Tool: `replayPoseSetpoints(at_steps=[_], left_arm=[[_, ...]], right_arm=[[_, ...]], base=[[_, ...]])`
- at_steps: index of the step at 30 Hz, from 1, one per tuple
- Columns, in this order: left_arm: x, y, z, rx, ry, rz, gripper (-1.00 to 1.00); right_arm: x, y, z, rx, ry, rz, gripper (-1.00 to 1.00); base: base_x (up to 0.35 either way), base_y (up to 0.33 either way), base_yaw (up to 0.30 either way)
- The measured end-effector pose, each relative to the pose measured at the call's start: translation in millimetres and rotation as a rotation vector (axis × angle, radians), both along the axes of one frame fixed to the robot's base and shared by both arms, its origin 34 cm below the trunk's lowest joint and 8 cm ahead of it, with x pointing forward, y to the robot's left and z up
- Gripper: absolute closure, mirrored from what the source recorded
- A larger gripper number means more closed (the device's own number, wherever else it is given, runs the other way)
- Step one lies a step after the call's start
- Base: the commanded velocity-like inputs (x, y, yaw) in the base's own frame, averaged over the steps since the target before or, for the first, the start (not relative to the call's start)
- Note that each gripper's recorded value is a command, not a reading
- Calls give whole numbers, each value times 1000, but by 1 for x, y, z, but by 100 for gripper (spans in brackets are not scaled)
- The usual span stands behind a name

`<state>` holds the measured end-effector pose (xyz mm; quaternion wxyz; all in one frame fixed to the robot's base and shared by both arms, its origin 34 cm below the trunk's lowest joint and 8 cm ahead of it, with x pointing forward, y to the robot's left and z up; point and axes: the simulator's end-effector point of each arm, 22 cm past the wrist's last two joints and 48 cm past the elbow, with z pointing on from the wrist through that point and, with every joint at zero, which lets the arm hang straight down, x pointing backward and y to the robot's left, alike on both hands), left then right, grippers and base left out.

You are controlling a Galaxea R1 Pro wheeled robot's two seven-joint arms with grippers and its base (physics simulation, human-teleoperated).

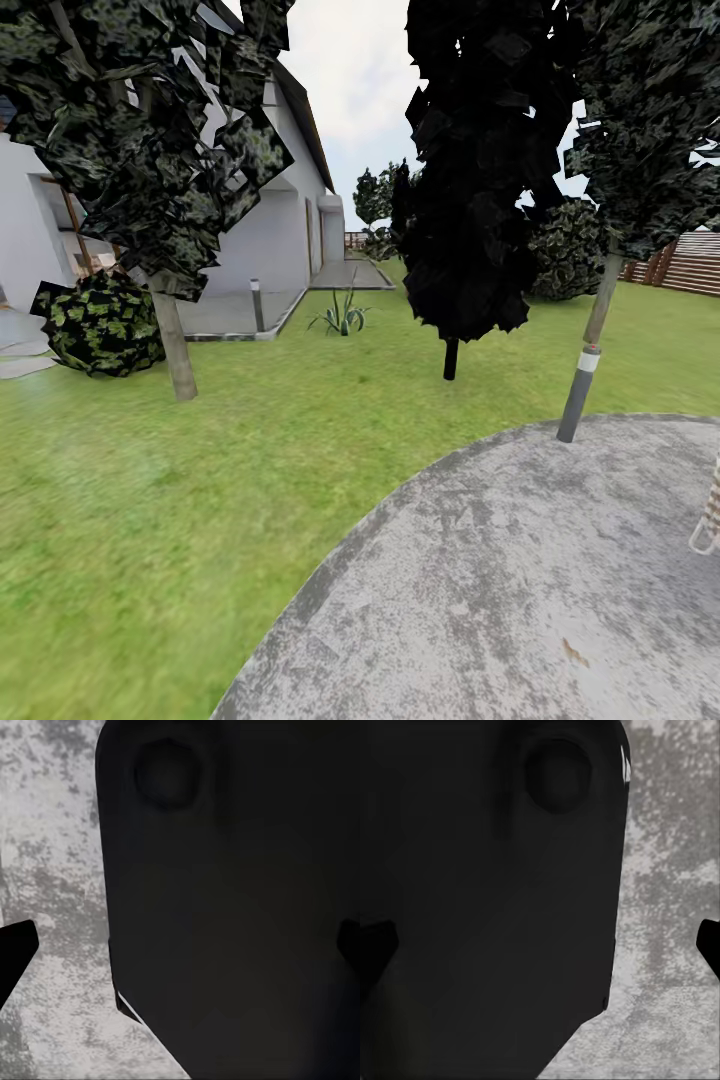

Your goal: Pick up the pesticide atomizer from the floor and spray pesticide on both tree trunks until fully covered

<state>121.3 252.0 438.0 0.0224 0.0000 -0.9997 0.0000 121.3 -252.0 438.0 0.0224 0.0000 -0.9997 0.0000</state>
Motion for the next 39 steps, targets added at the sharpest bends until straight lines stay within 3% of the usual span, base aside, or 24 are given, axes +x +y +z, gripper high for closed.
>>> replayPoseSetpoints(at_steps=[6, 12, 22, 28, 34, 35, 36, 37, 39], left_arm=[[51, -20, 0, -32, -100, -9, -100], [101, -18, 3, -31, -202, -1, -100], [185, -10, 18, -17, -373, 4, -100], [213, 1, 26, -2, -447, 23, -100], [256, 30, 41, 34, -544, 49, -100], [306, 44, 66, 52, -675, 106, -100], [322, 47, 74, 56, -710, 107, -100], [335, 50, 82, 59, -740, 108, -100], [350, 53, 91, 63, -772, 111, -100]], right_arm=[[51, 27, 0, 37, -100, 15, -100], [101, 48, 5, 61, -203, 24, -100], [183, 9, 17, 8, -370, 13, -100], [206, -17, 25, -25, -438, 14, -100], [228, -23, 33, -34, -506, 17, -100], [275, -22, 58, -34, -691, 19, -100], [342, -21, 100, -34, -863, 21, -100], [371, -20, 123, -34, -940, 24, -100], [383, -20, 135, -34, -977, 24, -100]], base=[[0, 0, 0], [0, 0, 0], [0, 0, 0], [0, 0, 0], [0, 0, 0], [0, 0, 0], [0, 0, 0], [0, 0, 0], [0, 0, 0]])
